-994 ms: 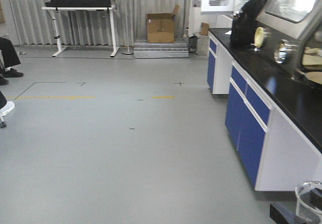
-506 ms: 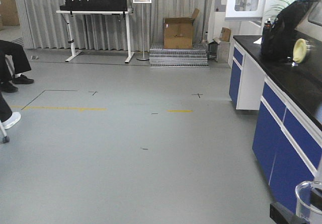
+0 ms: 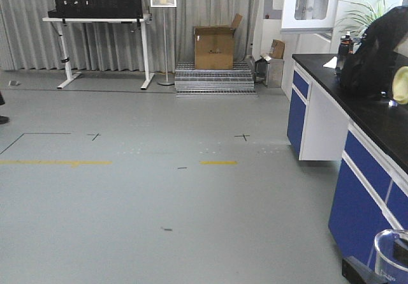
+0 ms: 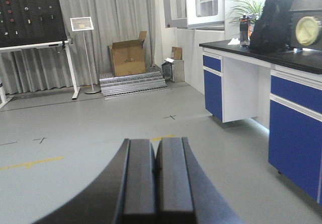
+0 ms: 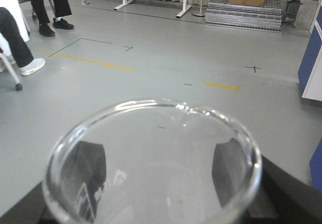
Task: Pick beaker and place in left cabinet
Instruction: 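Hold the beaker in the right gripper while driving to the cabinet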
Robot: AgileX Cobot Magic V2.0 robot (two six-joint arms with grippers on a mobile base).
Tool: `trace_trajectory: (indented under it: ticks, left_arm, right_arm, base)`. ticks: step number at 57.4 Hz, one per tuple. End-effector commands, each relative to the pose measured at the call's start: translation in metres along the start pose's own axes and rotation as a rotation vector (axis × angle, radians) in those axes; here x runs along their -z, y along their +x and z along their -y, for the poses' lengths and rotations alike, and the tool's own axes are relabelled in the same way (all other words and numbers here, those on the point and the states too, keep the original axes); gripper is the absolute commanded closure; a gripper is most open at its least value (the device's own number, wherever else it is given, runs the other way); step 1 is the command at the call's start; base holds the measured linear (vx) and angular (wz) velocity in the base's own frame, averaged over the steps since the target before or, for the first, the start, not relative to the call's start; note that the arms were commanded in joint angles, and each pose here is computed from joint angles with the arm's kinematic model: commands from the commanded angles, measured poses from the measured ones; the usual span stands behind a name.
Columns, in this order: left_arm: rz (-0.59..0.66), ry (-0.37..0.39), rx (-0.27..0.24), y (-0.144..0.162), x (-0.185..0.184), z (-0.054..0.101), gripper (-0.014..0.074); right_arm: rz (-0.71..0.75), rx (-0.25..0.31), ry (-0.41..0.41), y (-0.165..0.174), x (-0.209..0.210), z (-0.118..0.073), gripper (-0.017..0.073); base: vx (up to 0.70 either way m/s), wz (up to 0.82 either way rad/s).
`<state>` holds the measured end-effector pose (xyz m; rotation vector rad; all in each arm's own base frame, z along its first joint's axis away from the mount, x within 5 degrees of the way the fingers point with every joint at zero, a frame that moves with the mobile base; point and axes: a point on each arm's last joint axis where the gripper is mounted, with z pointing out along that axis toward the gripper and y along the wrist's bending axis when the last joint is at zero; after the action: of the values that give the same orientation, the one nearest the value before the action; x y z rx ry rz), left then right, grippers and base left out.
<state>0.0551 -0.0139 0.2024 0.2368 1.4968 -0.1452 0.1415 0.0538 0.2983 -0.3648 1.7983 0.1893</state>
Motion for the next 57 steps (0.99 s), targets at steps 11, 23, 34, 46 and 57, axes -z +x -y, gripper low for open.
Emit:
trace_trajectory:
  ticks: [11,23,34,46,57]
  left_arm:
    - [0.086,-0.003,0.012,-0.0031,0.0013,-0.0002,0.0593]
    - [0.086,-0.003,0.012,-0.0031,0.0013,-0.0002,0.0593]
    - [0.086,-0.003,0.012,-0.0031,0.0013,-0.0002,0.0593]
    - [0.086,-0.003,0.012,-0.0031,0.0013,-0.0002,0.0593]
    - [0.086,-0.003,0.012,-0.0031,0.0013,-0.0002,0.0593]
  right_arm:
    - [0.098,0.011,-0.028,-0.0163,0.0031,-0.0019,0.0565]
    - [0.098,0.011,-0.028,-0.0163,0.0031,-0.0019,0.0565]
    - [0.098,0.011,-0.028,-0.0163,0.0031,-0.0019,0.0565]
    - [0.097,0.011,-0.027,-0.0162,0.0031,-0.0018,0.0565]
    - [0.095,0.011,-0.026,-0.0160,0.0030,-0.0017,0.0565]
  base:
    - [0.75,-0.04]
    - [0.78,0.02]
    - [0.80,0.07]
    - [0.81,0.04]
    - [0.81,0.00]
